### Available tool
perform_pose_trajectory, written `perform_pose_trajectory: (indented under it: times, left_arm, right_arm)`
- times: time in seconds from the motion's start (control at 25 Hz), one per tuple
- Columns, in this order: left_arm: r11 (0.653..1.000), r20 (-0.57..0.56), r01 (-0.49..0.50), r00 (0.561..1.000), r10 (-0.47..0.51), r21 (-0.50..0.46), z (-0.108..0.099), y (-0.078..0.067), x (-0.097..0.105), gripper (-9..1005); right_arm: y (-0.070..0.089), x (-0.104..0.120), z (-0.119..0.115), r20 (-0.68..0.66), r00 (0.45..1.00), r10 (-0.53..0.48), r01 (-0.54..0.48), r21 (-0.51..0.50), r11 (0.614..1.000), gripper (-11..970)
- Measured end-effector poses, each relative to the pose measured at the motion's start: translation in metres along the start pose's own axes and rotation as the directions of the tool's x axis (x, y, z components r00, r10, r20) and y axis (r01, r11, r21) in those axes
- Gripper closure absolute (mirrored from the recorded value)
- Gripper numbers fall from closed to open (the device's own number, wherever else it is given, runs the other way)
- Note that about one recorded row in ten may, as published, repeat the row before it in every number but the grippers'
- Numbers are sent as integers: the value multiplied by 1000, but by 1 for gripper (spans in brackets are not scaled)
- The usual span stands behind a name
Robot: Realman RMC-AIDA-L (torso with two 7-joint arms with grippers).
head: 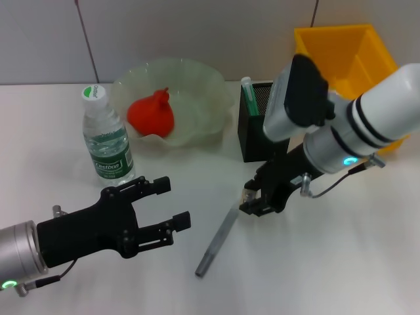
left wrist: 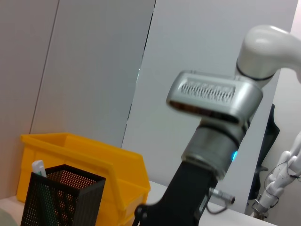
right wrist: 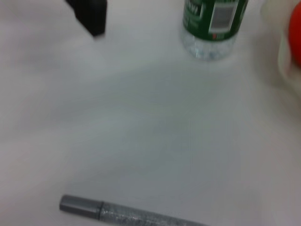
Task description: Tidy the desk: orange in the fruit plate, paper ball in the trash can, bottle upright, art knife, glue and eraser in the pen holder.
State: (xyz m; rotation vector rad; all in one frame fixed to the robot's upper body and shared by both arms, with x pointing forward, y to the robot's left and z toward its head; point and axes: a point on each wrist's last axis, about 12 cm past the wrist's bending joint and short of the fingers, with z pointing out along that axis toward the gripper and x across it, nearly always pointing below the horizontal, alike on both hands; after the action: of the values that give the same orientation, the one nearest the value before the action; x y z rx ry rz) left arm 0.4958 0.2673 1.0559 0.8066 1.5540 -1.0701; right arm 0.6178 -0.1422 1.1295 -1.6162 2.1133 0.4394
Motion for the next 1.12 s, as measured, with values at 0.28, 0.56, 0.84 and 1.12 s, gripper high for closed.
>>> perform_pose_trajectory:
  times: [0.28, 0.56, 0.84, 1.12]
  left_arm:
    - [1000, 0, -4, 1000, 4, 2, 1, 1, -1, 184]
    - [1000, 0, -15, 1000, 15, 3, 1, 1, -1, 183]
    - [1000, 2, -14, 1000, 14, 8, 1, 0, -1, 184]
    - [1000, 4, -8, 1000, 8, 9, 1, -1, -1, 184]
  right_arm:
    - [-1, -13, -36, 50, 998, 49, -49, -4, 999, 532]
    - [-12, -27, -78, 127, 982, 140, -149, 65, 987, 526]
    - [-31, -25, -108, 189, 952, 240, -280, 227, 933, 519]
    - [-43, -18, -98, 223, 933, 282, -337, 271, 902, 513]
